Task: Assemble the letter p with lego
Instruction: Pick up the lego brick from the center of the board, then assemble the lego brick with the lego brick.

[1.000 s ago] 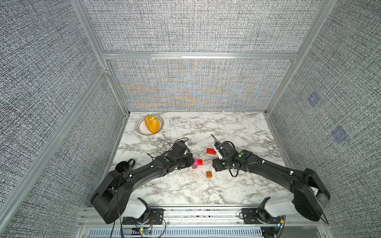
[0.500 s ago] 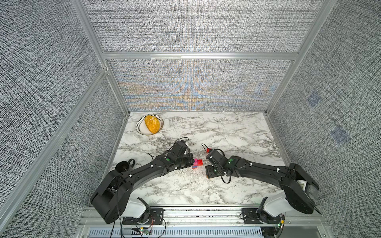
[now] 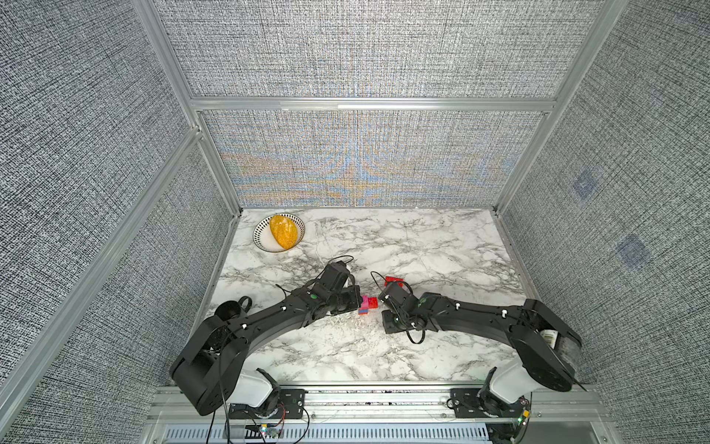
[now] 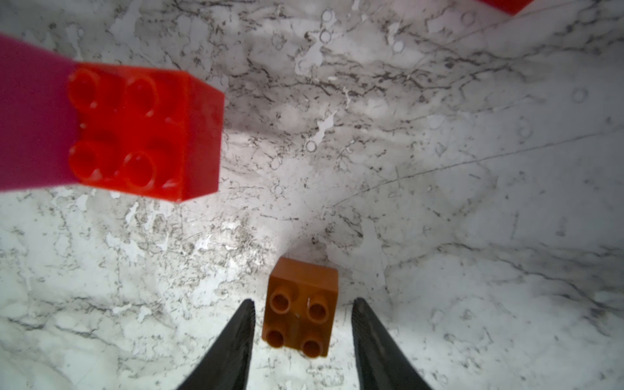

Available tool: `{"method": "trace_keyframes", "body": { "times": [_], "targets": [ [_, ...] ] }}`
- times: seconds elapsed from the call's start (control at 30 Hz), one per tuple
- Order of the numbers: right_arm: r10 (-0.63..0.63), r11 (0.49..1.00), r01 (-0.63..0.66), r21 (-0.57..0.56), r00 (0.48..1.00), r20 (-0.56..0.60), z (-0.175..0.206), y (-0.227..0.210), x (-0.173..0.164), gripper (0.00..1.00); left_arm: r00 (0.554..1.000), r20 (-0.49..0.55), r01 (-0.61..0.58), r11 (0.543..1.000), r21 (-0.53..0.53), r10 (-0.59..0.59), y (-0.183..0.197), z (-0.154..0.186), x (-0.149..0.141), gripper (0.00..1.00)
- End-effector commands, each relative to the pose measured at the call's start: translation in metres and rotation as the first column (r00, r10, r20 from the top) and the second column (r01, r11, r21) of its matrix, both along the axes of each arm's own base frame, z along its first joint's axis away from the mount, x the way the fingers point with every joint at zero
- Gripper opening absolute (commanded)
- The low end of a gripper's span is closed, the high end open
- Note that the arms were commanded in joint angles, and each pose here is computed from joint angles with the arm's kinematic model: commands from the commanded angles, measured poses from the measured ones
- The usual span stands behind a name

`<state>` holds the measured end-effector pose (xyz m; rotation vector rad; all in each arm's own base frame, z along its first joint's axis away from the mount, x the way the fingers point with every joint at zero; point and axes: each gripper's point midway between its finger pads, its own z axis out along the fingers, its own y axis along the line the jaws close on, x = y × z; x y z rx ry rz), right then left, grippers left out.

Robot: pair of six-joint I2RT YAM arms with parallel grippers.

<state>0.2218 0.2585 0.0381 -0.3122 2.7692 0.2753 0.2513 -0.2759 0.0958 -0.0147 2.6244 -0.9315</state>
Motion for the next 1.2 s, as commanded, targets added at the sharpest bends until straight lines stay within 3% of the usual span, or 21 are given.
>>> {"method": "trace_keyframes", "body": {
  "times": [0.0, 0.27, 0.6, 0.9, 1.17],
  "targets": [
    [-0.01, 1.0, 0.011, -0.007, 1.0, 0.009, -0.001, 0.0, 0.003, 0.5, 1.0, -0.024, 0.008, 0.999, 0.038, -0.007, 0.007, -0.007, -0.006, 0.0],
    [-0.004, 1.0, 0.003, -0.013, 1.0, -0.005, -0.007, 0.001, 0.002, 0.46, 1.0, -0.026, 0.01, 0.999, 0.04, -0.009, 0.007, -0.008, -0.007, 0.0],
    [0.001, 1.0, -0.001, 0.007, 1.0, 0.023, 0.006, 0.005, 0.007, 0.18, 0.999, -0.03, 0.011, 0.999, 0.04, -0.009, 0.007, -0.01, -0.007, 0.0],
    [-0.026, 0.999, 0.022, 0.031, 0.991, 0.134, 0.049, 0.006, 0.038, 0.16, 0.999, -0.043, 0.013, 0.999, 0.044, -0.011, 0.006, -0.014, -0.008, 0.0],
    [-0.032, 0.998, 0.023, 0.06, 0.987, 0.155, 0.062, 0.016, 0.051, 0.16, 0.999, -0.044, 0.008, 0.999, 0.043, -0.006, 0.008, -0.014, -0.009, 0.0]
  ]
}}
